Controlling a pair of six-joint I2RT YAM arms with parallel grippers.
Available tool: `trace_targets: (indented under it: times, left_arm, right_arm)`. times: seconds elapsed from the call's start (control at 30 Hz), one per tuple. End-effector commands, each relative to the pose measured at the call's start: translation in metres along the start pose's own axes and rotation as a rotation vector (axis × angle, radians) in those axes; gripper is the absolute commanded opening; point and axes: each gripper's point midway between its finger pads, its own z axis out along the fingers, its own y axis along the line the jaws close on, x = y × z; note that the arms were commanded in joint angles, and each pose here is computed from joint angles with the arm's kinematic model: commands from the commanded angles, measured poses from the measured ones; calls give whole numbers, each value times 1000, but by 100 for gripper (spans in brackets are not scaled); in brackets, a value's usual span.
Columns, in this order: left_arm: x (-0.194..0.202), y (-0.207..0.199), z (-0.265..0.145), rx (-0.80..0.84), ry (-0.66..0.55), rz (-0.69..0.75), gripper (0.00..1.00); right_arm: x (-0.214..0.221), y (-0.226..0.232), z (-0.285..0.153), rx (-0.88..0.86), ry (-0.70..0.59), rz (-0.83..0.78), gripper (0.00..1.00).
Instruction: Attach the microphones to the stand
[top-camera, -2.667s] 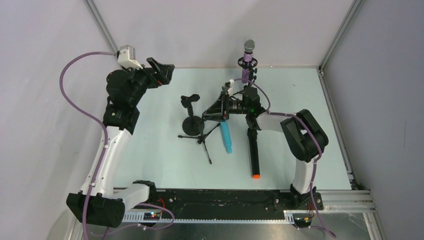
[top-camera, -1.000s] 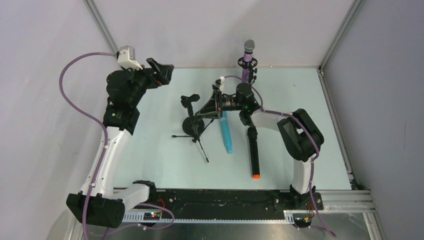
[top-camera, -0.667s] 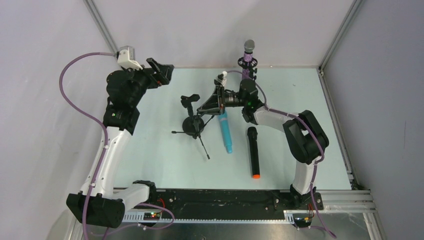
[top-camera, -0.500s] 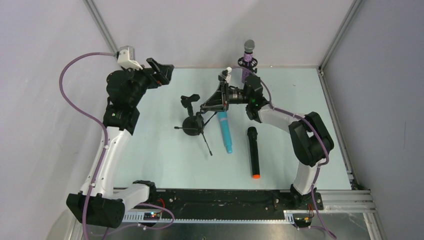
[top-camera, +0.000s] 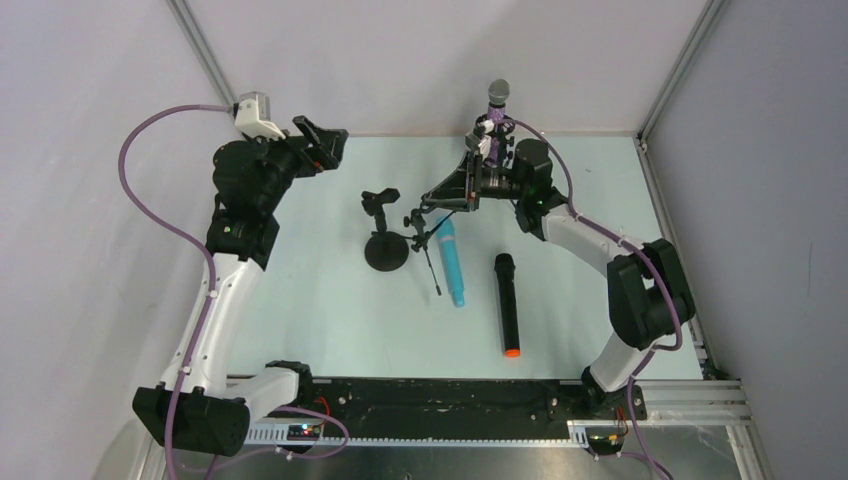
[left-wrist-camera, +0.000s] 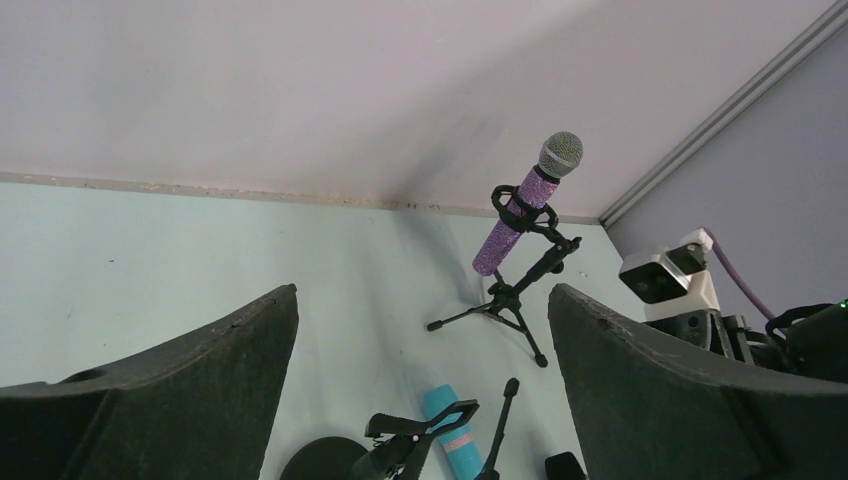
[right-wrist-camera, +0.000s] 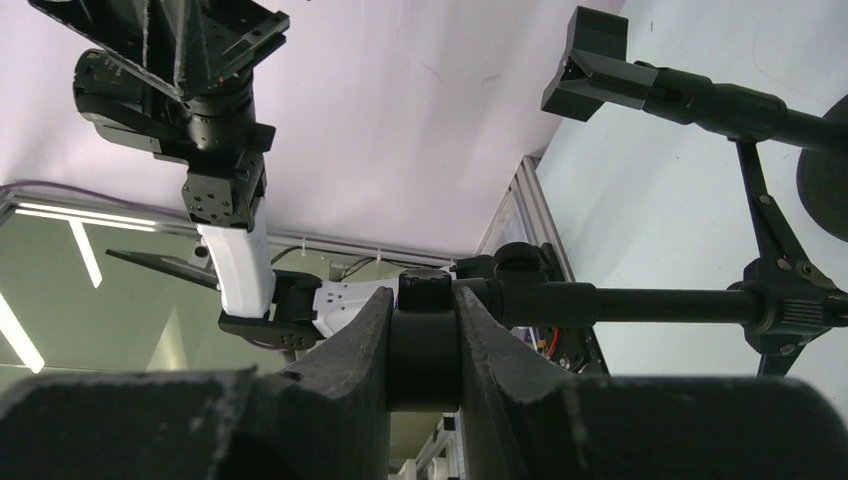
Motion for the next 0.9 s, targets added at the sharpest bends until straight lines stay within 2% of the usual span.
trace_targets:
  times: [0.0,0.57,0.87]
  left_arm:
    - [-14,-8,-6,24,-51,29,98]
    - [-17,-9,-9,25,-60,29,98]
    - [-19,-10,-10,23,-66,31,98]
  right_arm:
    - [-2,34,-7,-43,-42,-95,0]
    - [36,21,35,-78,7,-6,0]
    - [53,8,61,-132,-29,71,0]
